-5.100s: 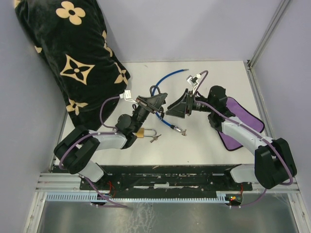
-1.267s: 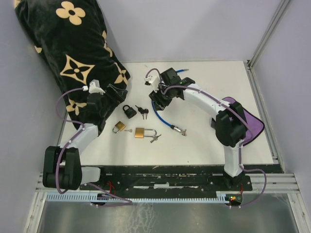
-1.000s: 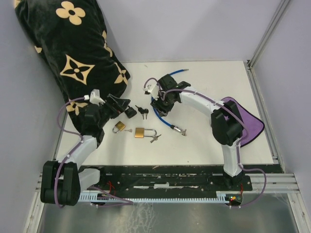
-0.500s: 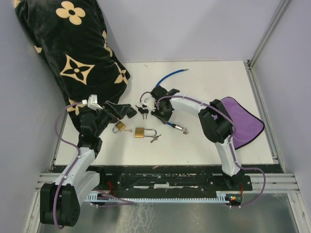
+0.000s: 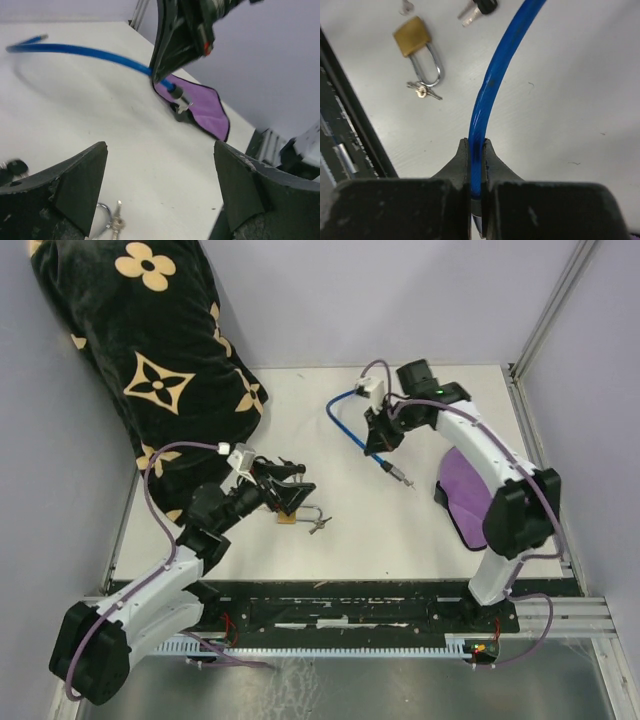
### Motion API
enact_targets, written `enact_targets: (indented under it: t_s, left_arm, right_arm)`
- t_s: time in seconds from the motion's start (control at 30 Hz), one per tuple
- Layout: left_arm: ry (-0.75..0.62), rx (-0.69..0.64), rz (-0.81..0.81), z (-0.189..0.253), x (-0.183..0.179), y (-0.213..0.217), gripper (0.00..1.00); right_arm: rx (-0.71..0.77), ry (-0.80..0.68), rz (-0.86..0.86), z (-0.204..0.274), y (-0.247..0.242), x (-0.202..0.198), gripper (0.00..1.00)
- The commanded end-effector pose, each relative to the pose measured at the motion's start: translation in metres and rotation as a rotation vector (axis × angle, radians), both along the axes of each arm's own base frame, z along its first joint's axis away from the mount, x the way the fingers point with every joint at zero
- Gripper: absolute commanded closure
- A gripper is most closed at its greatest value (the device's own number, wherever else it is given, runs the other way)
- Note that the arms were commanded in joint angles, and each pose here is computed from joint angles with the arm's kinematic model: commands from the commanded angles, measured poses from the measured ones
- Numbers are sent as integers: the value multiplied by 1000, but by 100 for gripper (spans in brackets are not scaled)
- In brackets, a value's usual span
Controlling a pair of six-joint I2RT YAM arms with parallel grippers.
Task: Lock with the key
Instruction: Pick up the lock from the center of the board.
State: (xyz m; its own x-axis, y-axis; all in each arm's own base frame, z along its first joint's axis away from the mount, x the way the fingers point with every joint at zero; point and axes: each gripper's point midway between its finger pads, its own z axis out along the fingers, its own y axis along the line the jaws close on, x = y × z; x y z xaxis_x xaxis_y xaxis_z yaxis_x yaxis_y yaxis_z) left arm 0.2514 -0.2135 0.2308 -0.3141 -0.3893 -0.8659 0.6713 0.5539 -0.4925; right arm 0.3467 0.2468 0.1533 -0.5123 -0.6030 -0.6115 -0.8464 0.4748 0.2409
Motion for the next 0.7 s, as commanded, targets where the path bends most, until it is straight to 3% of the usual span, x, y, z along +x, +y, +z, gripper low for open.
enact_targets:
  t_s: [0.0,0.2,0.33,0.5,0.67]
  left_arm:
    - [-476,176,-3,58,7,-19,8]
    - [-936,486,-163,86,13,-49,6]
    - [-1134,639,-278,112,30,-72,7]
    - [-1197,793,-438,114,47,-93,9]
    - [-1173,887,-581,92,51,-116,11]
  right_arm:
    - [344,-15,106,105,6,-38,98]
    - [514,-43,119,160,-17,-61,98]
    - [539,-55,166,170,-22,-79,98]
    - [539,-68,210,173,-25,-95,98]
    - [567,-64,245,179,-25,-106,98]
